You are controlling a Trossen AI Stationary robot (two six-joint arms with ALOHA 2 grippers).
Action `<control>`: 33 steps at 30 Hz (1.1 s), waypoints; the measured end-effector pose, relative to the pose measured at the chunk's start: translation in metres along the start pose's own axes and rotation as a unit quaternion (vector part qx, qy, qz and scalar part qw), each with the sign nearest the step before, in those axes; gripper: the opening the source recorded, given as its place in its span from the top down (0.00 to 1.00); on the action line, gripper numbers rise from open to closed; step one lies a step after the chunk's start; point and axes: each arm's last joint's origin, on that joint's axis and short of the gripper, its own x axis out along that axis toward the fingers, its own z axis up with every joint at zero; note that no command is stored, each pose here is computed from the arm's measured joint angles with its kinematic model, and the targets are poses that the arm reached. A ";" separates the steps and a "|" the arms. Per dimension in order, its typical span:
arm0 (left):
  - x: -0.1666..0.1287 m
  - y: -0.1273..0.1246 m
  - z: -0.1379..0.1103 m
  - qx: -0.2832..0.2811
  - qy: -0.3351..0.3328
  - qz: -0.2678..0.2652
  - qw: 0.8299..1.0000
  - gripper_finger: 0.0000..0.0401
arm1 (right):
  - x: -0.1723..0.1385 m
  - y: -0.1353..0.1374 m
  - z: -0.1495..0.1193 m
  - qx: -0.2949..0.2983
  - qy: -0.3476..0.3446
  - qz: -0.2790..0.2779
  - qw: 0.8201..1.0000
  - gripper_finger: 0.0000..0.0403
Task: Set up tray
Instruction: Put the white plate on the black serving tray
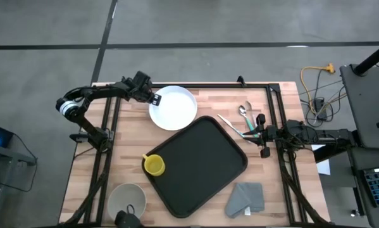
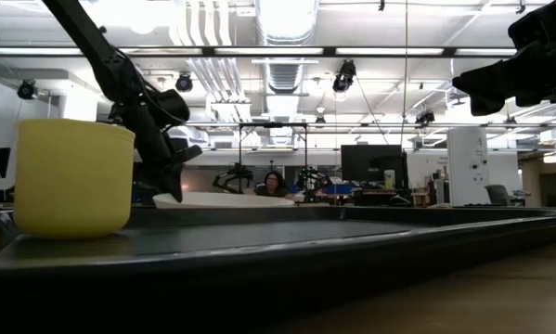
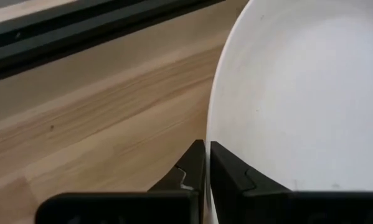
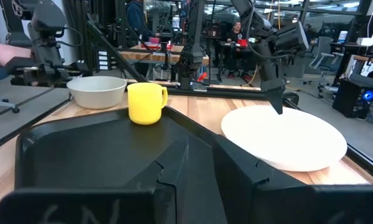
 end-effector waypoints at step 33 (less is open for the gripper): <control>-0.083 -0.064 0.011 0.091 -0.106 -0.154 0.978 1.00 | 0.000 0.000 0.000 0.000 0.000 0.000 1.000 0.83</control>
